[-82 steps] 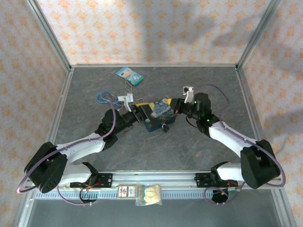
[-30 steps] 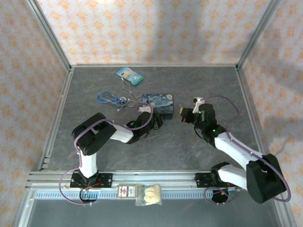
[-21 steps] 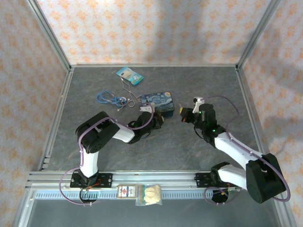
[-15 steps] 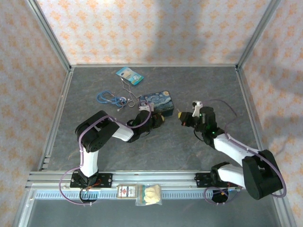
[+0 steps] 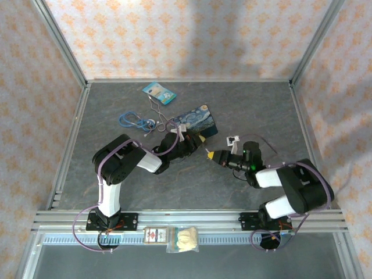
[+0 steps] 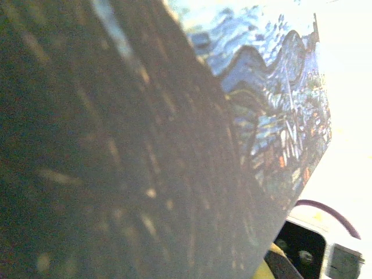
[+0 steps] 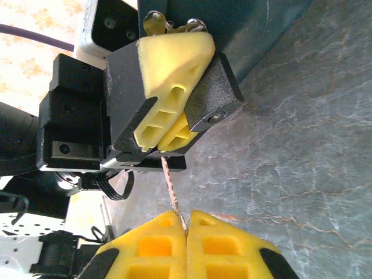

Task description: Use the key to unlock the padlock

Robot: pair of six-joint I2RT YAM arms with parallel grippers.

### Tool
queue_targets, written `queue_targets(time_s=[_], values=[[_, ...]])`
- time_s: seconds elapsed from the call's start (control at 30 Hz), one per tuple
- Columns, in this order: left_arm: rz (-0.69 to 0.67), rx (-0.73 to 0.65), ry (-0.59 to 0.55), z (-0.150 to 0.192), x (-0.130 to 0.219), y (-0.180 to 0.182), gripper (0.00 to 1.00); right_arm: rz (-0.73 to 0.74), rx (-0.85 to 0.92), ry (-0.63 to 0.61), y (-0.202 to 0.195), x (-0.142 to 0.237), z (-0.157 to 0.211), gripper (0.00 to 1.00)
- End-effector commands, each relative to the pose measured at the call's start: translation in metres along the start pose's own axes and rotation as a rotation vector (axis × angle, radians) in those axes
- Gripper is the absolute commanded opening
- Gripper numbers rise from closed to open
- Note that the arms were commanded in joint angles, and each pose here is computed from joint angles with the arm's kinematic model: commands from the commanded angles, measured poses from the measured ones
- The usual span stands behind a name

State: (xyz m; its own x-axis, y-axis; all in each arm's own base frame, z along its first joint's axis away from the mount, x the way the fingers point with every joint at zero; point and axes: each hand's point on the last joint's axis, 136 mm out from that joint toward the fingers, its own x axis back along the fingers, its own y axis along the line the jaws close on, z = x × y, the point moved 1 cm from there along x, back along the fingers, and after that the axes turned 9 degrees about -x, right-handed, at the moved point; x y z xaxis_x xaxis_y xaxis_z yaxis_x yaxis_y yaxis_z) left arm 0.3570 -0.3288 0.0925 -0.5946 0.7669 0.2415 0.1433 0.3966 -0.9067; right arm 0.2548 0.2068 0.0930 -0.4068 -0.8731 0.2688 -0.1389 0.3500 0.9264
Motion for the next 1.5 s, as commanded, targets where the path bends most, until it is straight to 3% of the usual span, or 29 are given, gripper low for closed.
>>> queue_targets(time_s=[0.0, 0.6, 1.47], values=[[0.106, 0.027, -0.009, -0.005, 0.002, -0.024, 0.00, -0.135, 0.031, -0.002, 0.025, 0.000, -0.007, 0.00], [0.153, 0.047, -0.029, -0.008, 0.009, -0.029, 0.00, -0.144, -0.042, -0.001, 0.006, -0.005, -0.019, 0.00], [0.195, 0.046, -0.030, -0.007, 0.011, -0.036, 0.00, -0.227, -0.076, 0.031, 0.015, -0.009, -0.021, 0.00]])
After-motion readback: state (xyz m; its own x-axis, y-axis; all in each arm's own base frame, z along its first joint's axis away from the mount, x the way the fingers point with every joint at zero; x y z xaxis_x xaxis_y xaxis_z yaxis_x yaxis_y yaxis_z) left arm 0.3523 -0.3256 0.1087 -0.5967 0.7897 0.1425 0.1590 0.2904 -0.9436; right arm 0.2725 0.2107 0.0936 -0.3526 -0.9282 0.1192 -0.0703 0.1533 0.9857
